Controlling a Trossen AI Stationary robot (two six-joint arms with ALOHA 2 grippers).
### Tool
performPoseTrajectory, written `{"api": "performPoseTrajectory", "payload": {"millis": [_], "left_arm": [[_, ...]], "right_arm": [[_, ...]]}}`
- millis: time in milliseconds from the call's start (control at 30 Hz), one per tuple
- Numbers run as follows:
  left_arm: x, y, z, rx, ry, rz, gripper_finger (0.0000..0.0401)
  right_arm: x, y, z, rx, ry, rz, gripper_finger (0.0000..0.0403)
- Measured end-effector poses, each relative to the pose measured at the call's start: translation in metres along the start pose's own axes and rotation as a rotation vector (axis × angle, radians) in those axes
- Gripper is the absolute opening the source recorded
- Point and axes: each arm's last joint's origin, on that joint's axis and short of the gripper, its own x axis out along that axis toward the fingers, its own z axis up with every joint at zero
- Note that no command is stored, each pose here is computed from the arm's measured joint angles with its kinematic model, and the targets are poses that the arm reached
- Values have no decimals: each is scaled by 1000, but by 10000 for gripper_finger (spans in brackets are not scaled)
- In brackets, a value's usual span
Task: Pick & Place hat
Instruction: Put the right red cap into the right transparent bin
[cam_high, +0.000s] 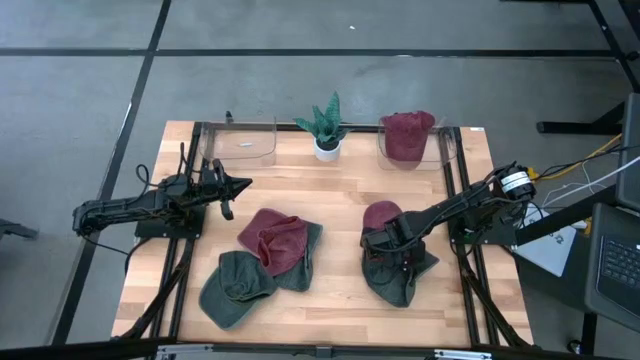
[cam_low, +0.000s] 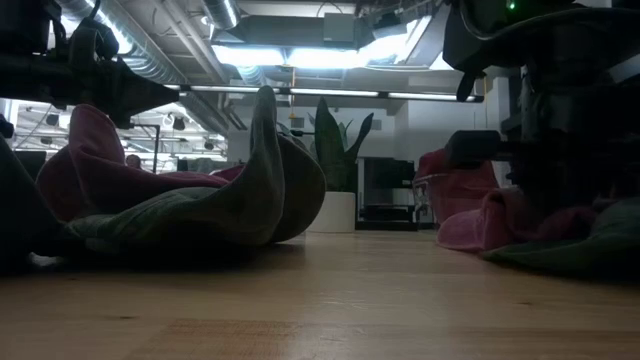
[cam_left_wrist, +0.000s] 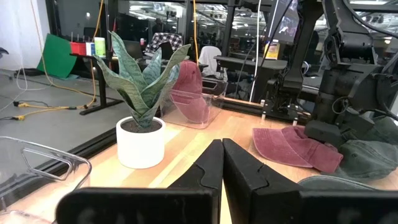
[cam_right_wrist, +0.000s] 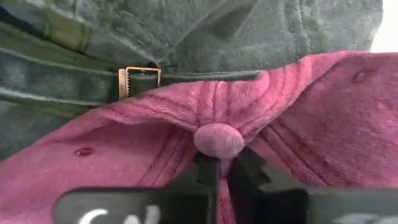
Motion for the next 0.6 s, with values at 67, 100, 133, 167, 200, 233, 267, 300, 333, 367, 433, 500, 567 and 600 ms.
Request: {"api": "performPoseTrajectory", "payload": {"millis": [67, 100, 133, 167, 200, 233, 267, 300, 333, 367, 433, 500, 567, 600], "left_arm": [[0, 0, 0, 0, 1, 0, 4], [0, 0, 0, 0, 0, 0, 4], [0, 0, 0, 0, 1, 0, 4], [0, 0, 0, 0, 1, 0, 4], [0, 0, 0, 0, 0, 0, 4], [0, 0, 0, 0, 1, 0, 4], [0, 0, 0, 0, 0, 0, 4], [0, 0, 0, 0, 1, 1, 4], [0, 0, 0, 0, 0, 0, 4], [0, 0, 0, 0, 0, 0, 4], [0, 0, 0, 0, 0, 0, 4], [0, 0, 0, 0, 0, 0, 4], [0, 0, 0, 0, 0, 0, 4], [0, 0, 0, 0, 0, 0, 4]], "right_arm": [[-4, 0, -1, 3, 4, -18, 32], [-5, -1, -2, 7, 13, -33, 32], [-7, -1, -2, 8, 20, -49, 29], [-9, -1, -3, 10, 25, -58, 25], [-10, -1, -3, 15, 23, -63, 18], [-12, -1, -3, 22, 21, -69, 12], [-13, -1, -4, 34, 19, -73, 9], [-14, -1, -4, 46, 18, -76, 8], [-14, -1, -4, 60, 18, -79, 10], [-14, -1, -4, 69, 18, -79, 13], [-14, -1, -4, 86, 17, -82, 19], [-14, -2, -3, 114, 14, -88, 19], [-15, -3, -3, 138, 6, -99, 13], [-15, -3, -3, 148, 2, -104, 10]]}}
